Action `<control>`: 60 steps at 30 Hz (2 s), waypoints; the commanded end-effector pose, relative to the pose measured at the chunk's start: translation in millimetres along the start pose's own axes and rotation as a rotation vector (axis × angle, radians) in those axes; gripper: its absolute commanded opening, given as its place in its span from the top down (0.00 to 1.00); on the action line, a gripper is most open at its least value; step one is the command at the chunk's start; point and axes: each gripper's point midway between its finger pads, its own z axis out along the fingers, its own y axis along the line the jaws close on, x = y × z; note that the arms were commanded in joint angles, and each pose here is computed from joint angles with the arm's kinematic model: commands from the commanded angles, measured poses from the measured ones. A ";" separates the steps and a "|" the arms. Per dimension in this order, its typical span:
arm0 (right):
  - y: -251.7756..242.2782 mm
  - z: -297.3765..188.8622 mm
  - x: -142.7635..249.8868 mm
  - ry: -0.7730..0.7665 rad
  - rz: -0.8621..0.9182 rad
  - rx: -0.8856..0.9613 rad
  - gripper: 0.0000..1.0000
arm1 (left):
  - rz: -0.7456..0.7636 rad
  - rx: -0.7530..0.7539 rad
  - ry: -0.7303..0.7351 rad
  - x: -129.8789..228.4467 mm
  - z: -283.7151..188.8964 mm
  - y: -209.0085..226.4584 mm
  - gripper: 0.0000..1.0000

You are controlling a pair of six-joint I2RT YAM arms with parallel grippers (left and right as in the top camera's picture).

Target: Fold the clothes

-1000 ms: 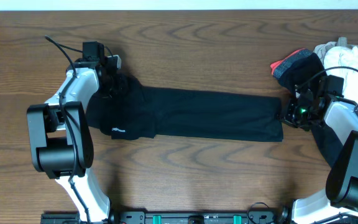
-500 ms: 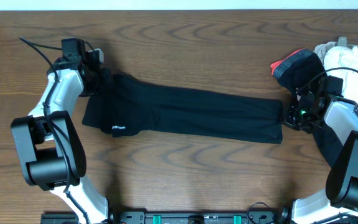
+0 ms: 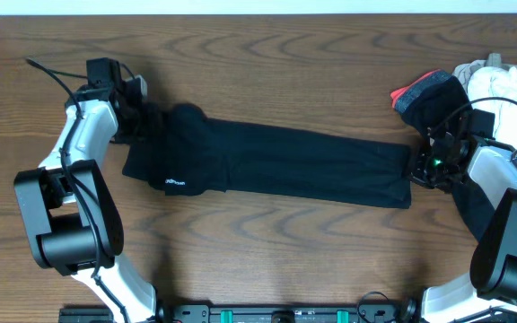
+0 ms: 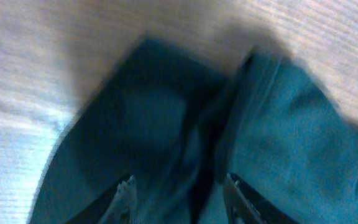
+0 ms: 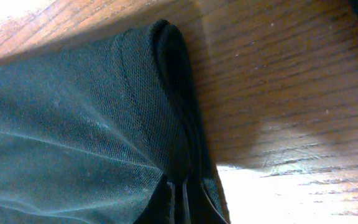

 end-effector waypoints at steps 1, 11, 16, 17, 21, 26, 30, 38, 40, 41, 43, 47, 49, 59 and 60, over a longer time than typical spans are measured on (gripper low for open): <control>1.8 -9.0 -9.7 -0.037 -0.022 0.017 0.99 | -0.017 0.010 0.016 4.0 -8.8 -2.1 0.52; 1.9 -8.9 -9.6 -0.037 -0.022 0.017 0.99 | 0.062 0.021 0.063 19.2 0.2 -24.1 0.56; 2.0 -8.9 -9.6 -0.036 -0.022 0.016 0.99 | 0.161 0.008 0.095 27.6 11.7 -34.5 0.58; 2.0 -8.9 -9.6 -0.036 -0.022 0.016 0.99 | 0.162 0.003 0.102 28.8 14.0 -33.9 0.61; 1.9 -9.0 -9.6 -0.037 -0.022 0.016 0.99 | 0.160 -0.004 0.113 30.5 18.3 -31.7 0.68; 2.0 -8.9 -9.6 -0.036 -0.022 0.016 0.99 | 0.163 -0.008 0.102 27.3 16.5 -32.0 0.70; 1.8 -9.0 -9.6 -0.037 -0.022 0.017 0.99 | 0.161 -0.050 0.084 23.5 12.0 -26.3 0.68; 1.8 -9.0 -9.9 -0.038 -0.022 0.017 0.99 | 0.160 -0.109 0.112 29.6 16.9 -15.0 0.70; 1.9 -9.0 -10.1 -0.038 -0.022 0.017 0.99 | 0.161 -0.105 0.113 30.0 17.3 -16.2 0.78; 1.9 -9.0 -10.1 -0.038 -0.022 0.017 0.99 | 0.161 -0.104 0.114 30.3 17.3 -16.5 0.86; 1.8 -9.0 -10.0 -0.038 -0.022 0.017 0.99 | 0.163 -0.101 0.115 30.5 17.4 -17.5 0.94; 1.8 -9.0 -10.0 -0.038 -0.022 0.017 0.99 | 0.165 -0.074 0.099 26.1 11.9 -24.4 0.94; 1.8 -9.0 -10.0 -0.038 -0.022 0.017 0.99 | 0.170 -0.072 0.074 18.4 3.2 -27.9 0.94; 1.8 -9.0 -9.8 -0.037 -0.022 0.017 0.99 | 0.165 -0.088 -0.072 -22.3 -39.3 -27.3 0.94; 1.8 -9.0 -9.8 -0.037 -0.022 0.017 0.99 | 0.161 -0.095 -0.071 -22.4 -39.2 -24.5 0.94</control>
